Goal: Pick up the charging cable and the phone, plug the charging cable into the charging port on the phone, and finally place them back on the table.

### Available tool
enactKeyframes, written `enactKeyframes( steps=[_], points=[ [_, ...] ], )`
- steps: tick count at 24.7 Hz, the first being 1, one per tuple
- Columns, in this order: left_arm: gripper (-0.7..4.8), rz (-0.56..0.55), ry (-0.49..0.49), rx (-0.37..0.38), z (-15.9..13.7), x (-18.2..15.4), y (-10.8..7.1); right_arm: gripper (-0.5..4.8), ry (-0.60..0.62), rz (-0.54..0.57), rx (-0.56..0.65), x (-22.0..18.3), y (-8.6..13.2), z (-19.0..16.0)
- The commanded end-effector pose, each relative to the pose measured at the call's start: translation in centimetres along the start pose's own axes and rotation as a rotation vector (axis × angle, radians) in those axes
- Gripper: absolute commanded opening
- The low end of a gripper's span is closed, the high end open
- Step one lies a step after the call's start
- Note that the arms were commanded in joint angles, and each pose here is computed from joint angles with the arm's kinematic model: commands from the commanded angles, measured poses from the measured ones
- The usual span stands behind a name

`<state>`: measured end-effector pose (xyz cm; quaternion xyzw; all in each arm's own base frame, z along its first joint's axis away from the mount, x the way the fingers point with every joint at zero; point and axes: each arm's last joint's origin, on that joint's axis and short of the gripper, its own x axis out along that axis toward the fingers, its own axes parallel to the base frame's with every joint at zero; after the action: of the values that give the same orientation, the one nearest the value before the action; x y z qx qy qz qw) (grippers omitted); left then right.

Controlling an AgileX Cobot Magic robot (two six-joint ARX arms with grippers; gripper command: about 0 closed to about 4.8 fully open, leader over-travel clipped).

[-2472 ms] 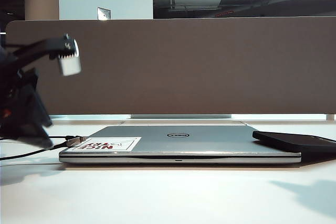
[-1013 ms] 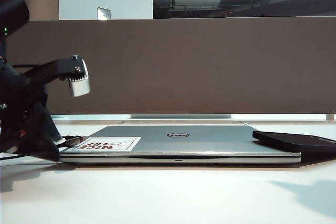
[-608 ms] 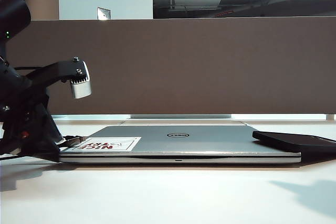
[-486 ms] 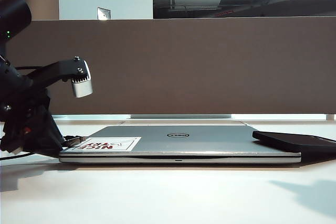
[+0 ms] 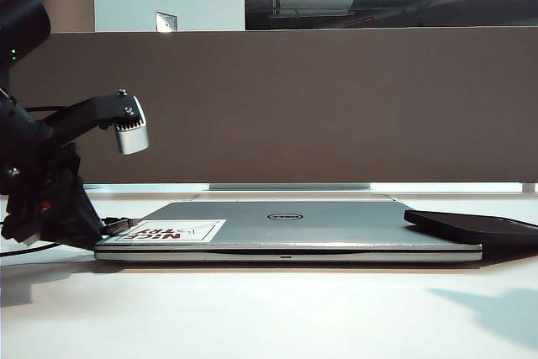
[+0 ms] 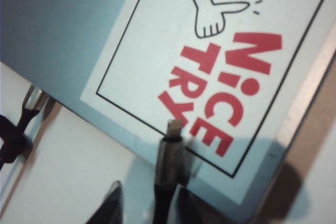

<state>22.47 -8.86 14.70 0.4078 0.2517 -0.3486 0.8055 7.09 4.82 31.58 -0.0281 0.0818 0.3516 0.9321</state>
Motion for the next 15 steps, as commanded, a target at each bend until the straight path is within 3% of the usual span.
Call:
enactKeyframes(
  steps=[1, 15],
  points=[
    [-0.06, -0.013, 0.001, -0.023, 0.0, 0.3, -0.1, -0.08, -0.029, 0.001, -0.009, -0.1, 0.0, 0.4],
    [-0.06, 0.029, -0.039, -0.038, 0.6, -1.0, 0.5, -0.08, -0.03, 0.001, -0.009, -0.1, 0.0, 0.4]
  ],
)
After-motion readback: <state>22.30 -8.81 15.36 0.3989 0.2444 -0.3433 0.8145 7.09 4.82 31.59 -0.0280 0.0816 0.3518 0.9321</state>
